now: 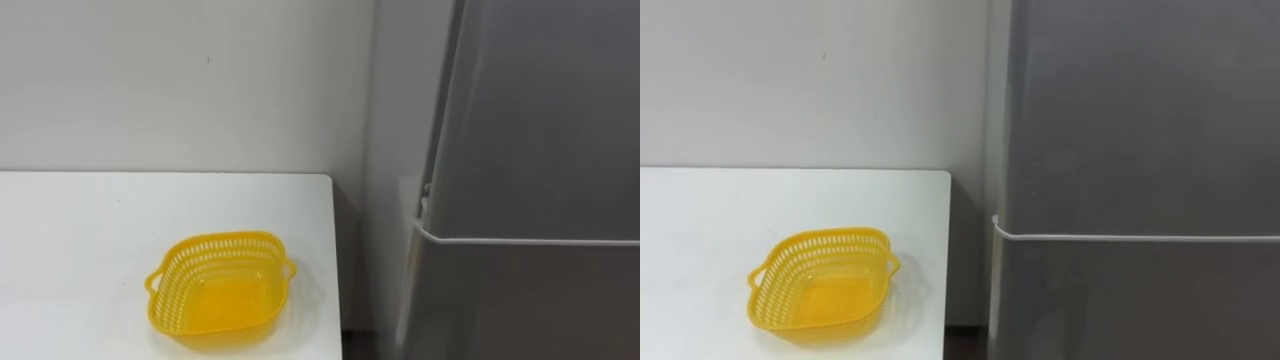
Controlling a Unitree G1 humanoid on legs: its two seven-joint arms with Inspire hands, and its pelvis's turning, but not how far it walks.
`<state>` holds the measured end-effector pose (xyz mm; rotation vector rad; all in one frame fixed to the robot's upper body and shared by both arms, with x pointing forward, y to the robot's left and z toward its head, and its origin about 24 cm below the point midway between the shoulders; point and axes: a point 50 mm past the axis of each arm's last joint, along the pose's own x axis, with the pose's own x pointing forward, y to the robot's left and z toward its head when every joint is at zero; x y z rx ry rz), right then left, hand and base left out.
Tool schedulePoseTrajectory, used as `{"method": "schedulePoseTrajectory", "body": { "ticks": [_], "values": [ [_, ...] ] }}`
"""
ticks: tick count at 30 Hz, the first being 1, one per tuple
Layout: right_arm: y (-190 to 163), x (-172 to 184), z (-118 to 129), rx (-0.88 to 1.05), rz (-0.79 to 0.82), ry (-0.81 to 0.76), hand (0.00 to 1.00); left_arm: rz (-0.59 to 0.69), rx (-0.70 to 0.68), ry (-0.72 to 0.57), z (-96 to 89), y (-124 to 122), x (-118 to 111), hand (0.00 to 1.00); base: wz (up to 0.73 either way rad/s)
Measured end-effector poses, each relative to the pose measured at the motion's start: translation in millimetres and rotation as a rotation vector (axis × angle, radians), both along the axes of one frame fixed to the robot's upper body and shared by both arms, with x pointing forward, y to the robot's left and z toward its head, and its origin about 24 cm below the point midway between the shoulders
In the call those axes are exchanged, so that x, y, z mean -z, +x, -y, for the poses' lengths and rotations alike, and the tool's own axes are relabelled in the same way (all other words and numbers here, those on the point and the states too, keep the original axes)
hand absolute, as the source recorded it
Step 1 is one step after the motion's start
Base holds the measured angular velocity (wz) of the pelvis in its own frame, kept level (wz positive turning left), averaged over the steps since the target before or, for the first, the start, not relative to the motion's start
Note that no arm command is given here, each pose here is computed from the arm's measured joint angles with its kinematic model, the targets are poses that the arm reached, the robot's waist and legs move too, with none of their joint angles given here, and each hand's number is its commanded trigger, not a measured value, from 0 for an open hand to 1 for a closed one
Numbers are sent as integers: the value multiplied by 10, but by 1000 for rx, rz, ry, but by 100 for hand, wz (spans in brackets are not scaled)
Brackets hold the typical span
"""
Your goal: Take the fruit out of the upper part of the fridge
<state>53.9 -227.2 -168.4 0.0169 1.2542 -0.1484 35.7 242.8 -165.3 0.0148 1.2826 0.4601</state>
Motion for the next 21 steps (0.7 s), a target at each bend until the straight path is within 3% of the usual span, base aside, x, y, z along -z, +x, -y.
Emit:
{"method": "schedulePoseTrajectory", "body": {
  "ticks": [9, 16, 21],
  "values": [
    [-40, 3, 30, 39, -12, -4, 0, 204, -477, -40, -99, 193, -64, 0, -1],
    [-28, -5, 46, 2, -9, -15, 0, 455, -635, 40, -315, 637, -329, 0, 0],
    [-39, -26, 68, -19, 16, -45, 0, 664, -719, 126, -507, 937, -677, 0, -3]
  ]
}}
